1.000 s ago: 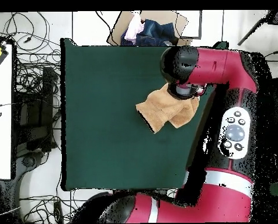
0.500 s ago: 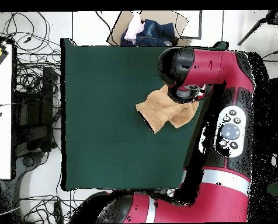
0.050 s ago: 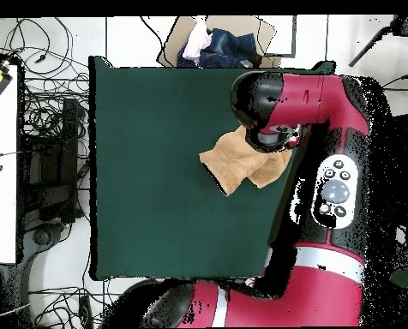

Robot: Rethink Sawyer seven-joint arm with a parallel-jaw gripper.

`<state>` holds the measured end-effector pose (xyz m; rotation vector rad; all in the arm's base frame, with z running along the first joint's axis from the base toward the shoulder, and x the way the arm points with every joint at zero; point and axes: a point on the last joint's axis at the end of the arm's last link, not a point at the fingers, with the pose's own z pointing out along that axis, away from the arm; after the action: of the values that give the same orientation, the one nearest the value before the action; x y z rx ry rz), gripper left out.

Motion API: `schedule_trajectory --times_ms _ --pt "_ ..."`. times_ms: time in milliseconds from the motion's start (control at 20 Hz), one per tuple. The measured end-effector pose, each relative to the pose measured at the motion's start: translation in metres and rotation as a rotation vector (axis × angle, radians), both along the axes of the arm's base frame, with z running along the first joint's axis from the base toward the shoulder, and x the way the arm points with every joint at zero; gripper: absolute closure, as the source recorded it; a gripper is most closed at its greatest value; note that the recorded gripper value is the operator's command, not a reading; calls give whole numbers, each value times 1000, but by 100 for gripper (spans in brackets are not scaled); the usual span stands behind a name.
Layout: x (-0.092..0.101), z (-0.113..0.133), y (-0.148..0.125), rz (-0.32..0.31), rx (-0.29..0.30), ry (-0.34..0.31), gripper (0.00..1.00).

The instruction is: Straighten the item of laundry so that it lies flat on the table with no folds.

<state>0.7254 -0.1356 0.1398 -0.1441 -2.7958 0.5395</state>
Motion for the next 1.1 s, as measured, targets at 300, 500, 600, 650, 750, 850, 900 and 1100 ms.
schedule_trajectory --times_ms 300,500,600,650,750,850,900,1100 --pt "0 -10 4 3 18 -14 0" --pt "1 -19 8 14 36 -52 0" --pt "2 -24 11 19 49 -77 0" --pt "2 -26 12 20 54 -85 0" --pt "2 -29 13 22 59 -95 0" --pt "3 -31 14 22 64 -102 0" --pt "3 -31 15 22 66 -102 0" --pt "4 -31 17 19 72 -104 0"
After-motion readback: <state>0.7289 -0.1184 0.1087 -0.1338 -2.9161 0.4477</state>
